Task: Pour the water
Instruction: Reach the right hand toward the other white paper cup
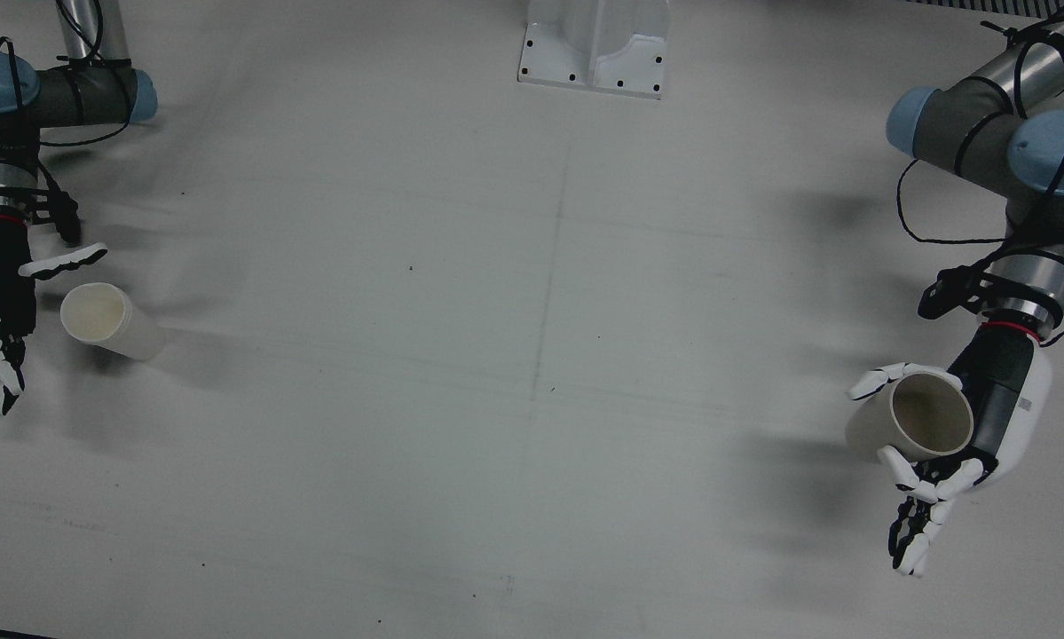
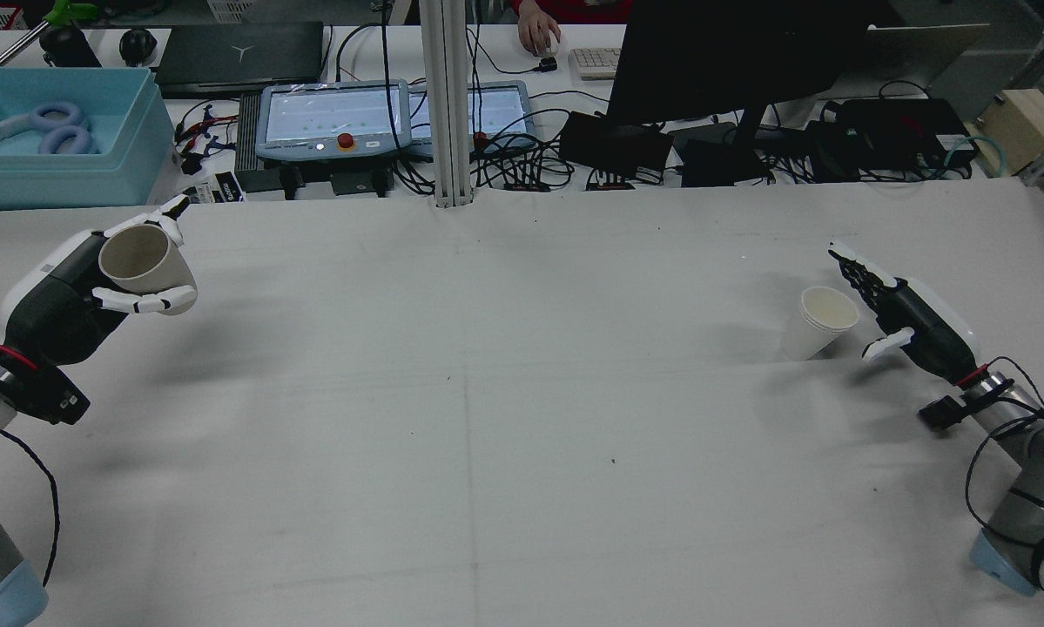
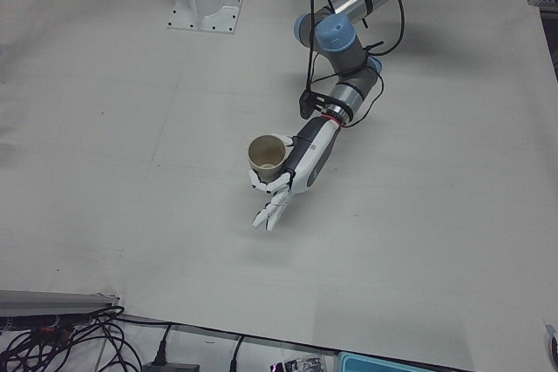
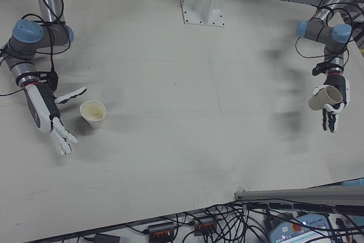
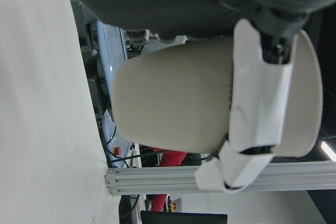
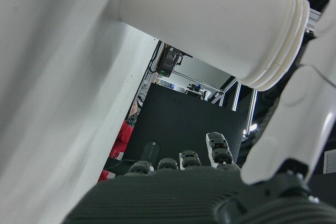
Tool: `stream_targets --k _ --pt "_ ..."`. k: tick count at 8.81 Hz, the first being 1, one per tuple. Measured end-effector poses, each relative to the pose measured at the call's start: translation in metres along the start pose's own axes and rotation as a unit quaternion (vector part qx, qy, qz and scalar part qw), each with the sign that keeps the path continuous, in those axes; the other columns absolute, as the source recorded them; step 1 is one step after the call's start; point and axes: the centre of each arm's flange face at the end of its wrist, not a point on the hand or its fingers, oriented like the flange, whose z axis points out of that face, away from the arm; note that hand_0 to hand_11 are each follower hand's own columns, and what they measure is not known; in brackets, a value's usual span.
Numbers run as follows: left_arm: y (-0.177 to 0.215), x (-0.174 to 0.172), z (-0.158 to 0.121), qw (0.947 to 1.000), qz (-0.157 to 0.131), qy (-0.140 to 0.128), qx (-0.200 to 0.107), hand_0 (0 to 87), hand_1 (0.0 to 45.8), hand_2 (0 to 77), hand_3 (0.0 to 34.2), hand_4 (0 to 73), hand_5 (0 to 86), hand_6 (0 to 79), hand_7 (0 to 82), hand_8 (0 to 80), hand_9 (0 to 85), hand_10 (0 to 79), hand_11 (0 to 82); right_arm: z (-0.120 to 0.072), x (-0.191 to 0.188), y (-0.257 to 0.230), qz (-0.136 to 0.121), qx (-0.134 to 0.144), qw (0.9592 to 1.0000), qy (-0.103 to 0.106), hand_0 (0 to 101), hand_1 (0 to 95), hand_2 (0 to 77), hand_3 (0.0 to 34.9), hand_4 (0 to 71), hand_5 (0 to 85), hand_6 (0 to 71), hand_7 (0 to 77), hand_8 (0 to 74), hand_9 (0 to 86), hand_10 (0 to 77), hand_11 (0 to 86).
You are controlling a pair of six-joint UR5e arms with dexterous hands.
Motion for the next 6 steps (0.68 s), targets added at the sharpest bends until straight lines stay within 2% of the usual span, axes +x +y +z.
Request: stream_targets --k 4,6 --pt "-0.004 0.010 0.002 1.0000 0.003 0.007 0.001 63.5 27.8 31.1 4.2 31.1 54.0 5.5 7.6 0.0 0.5 0.5 4.4 0.009 0.008 0.018 -0.007 -0.013 0.9999 0.001 51 13.1 0.0 0.0 8.2 13.1 1.6 10.4 0.5 0.5 0.0 0.5" --pt "-0.004 0.012 0.002 1.0000 0.003 0.009 -0.001 63.5 27.8 31.1 4.2 31.1 54.0 5.5 7.6 0.0 0.5 0.5 4.4 0.010 0.013 0.021 -0.012 -0.016 0.9998 0.004 52 13.1 0.0 0.0 11.5 13.6 3.3 12.0 0.5 0.5 0.0 0.5"
